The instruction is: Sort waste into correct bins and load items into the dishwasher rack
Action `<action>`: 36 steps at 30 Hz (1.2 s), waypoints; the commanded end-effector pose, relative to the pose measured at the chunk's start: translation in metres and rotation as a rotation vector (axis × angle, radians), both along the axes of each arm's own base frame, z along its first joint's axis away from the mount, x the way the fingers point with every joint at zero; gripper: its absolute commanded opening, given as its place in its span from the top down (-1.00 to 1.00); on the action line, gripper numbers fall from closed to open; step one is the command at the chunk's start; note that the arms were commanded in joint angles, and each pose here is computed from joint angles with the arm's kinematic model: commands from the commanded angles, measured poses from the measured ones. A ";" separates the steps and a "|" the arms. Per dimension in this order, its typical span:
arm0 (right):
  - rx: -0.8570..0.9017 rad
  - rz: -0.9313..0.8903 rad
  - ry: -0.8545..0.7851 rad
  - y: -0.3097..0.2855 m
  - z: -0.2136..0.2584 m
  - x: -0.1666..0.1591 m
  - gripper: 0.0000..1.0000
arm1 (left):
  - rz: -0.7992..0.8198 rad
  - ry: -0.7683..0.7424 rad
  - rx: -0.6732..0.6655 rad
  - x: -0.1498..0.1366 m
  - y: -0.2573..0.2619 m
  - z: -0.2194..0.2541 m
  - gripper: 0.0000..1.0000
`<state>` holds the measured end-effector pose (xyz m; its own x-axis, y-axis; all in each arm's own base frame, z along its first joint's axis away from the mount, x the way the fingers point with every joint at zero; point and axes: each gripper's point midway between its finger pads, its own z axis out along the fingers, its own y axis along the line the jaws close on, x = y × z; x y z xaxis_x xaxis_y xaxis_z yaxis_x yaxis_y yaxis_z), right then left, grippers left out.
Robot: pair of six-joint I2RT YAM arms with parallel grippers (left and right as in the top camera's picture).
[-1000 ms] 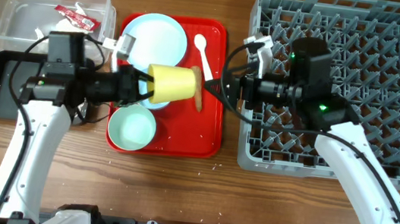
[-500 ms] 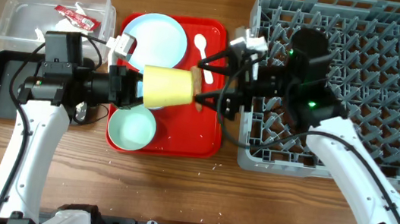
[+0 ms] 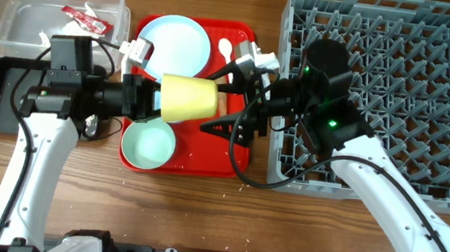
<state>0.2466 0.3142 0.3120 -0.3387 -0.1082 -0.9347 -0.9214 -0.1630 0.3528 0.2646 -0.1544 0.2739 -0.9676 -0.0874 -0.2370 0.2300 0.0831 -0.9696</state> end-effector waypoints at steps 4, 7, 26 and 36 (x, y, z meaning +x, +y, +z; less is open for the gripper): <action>0.006 0.031 -0.005 0.001 0.000 -0.004 -0.66 | -0.019 -0.051 -0.018 -0.002 -0.001 0.010 0.92; 0.010 0.037 -0.012 0.003 0.000 -0.005 -0.46 | -0.018 -0.054 -0.016 -0.002 -0.001 0.010 0.92; 0.031 0.037 -0.035 -0.023 0.005 0.007 0.10 | 0.010 -0.050 0.027 0.003 0.000 0.002 -0.19; -0.086 -0.341 0.221 -0.100 -0.034 0.084 0.21 | 0.083 -0.041 0.141 0.015 0.004 -0.017 -0.27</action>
<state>0.3065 0.2363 0.2935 -0.4860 -0.0620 -0.8718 -0.8740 0.0373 0.4846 0.2714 -0.1529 0.2631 -0.9589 -0.1082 -0.2622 0.2435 0.1602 -0.9566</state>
